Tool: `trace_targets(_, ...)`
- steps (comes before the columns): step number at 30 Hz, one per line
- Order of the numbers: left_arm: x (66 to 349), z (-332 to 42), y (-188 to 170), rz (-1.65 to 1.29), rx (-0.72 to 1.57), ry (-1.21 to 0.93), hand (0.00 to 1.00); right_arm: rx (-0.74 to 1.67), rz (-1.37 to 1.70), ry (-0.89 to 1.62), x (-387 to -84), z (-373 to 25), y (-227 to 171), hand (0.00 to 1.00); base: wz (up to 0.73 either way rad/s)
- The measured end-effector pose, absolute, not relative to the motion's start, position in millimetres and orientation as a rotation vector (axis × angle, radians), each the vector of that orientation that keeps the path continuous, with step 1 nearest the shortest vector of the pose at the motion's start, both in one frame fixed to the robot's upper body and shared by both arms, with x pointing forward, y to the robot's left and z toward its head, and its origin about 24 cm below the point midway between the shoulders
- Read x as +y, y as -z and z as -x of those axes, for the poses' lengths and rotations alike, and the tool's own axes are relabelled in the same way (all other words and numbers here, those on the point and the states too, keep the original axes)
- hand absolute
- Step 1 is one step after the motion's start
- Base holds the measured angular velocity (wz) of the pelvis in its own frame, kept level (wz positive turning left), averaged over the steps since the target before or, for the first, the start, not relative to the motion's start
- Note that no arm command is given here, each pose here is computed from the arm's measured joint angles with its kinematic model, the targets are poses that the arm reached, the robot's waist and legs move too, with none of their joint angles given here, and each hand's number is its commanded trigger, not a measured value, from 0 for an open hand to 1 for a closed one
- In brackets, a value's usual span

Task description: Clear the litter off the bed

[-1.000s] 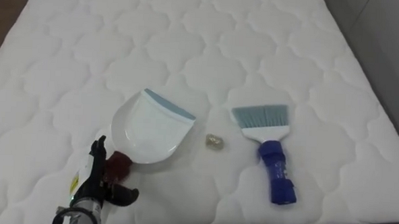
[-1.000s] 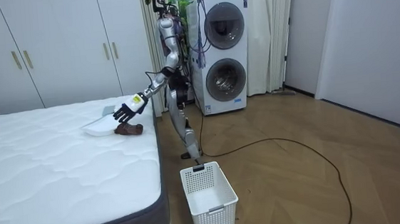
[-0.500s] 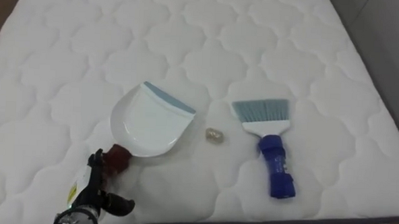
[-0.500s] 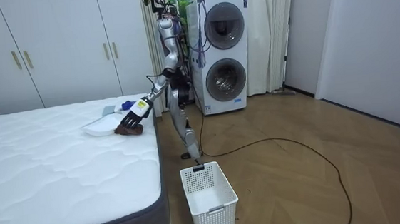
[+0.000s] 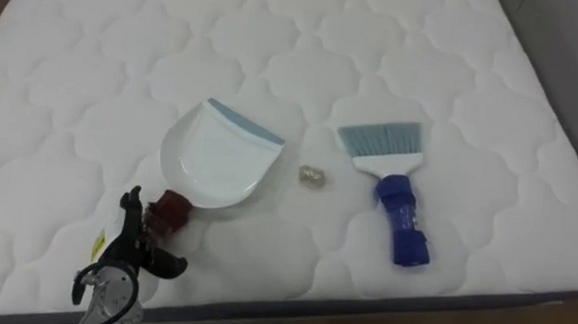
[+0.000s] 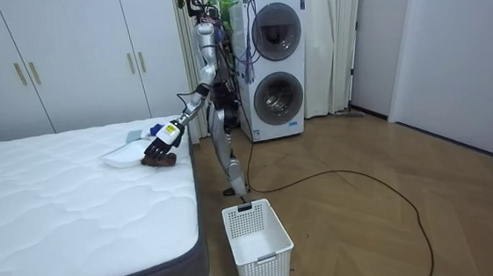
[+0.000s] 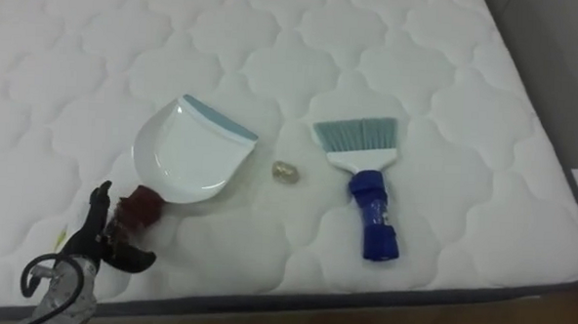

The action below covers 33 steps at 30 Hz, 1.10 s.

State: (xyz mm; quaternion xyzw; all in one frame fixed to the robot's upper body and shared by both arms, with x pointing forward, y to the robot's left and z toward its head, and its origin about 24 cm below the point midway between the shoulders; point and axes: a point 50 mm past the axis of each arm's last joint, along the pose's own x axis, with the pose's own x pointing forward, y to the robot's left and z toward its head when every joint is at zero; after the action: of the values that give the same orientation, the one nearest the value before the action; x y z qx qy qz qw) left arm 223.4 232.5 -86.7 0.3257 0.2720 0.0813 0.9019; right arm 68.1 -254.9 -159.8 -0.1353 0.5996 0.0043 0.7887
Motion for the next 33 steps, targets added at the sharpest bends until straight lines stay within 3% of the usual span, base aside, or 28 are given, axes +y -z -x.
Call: trace_targets(33,242,-247,80,-0.546,0.611,-0.206,0.00,1.225,0.305,-0.007,-249,-92,157,0.00,0.00)
